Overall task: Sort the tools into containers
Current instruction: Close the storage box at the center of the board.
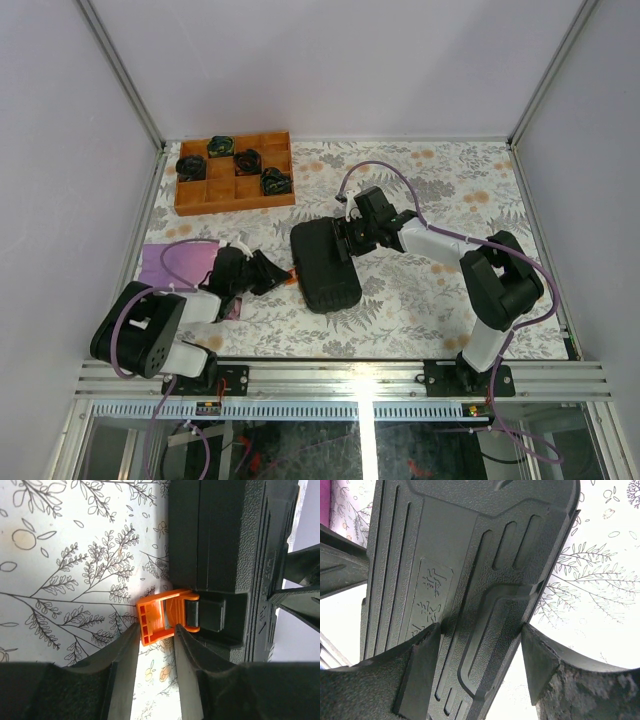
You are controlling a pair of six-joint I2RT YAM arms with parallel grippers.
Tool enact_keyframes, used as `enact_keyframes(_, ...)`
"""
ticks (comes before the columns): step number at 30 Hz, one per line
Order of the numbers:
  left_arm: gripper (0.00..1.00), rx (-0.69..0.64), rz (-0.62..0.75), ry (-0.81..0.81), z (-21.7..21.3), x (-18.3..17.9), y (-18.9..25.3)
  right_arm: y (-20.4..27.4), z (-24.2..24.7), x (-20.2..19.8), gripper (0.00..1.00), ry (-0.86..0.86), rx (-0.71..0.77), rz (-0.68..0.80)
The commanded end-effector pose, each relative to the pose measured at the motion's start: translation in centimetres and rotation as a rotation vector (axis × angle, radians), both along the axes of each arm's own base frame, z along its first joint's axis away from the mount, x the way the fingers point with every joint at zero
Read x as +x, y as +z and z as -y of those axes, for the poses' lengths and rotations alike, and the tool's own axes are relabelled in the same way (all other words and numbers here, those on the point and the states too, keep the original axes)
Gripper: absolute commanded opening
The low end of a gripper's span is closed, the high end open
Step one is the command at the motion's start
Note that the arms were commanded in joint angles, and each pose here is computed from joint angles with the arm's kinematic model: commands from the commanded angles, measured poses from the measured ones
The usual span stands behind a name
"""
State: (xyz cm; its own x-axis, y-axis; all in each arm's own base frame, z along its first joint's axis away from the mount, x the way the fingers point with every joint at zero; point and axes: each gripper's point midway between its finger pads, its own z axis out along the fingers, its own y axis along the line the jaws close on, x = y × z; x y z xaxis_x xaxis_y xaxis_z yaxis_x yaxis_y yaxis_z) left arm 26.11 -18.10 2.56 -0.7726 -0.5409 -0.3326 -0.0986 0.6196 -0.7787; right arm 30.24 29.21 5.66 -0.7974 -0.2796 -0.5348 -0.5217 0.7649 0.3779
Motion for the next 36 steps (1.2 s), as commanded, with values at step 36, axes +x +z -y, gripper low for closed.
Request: enact_keyframes(36,0.3,-0.2,0.169,-0.058,2.0,-0.1,5.4,-6.3,2.0,-3.8,0.64,0.045,-0.159,-0.16)
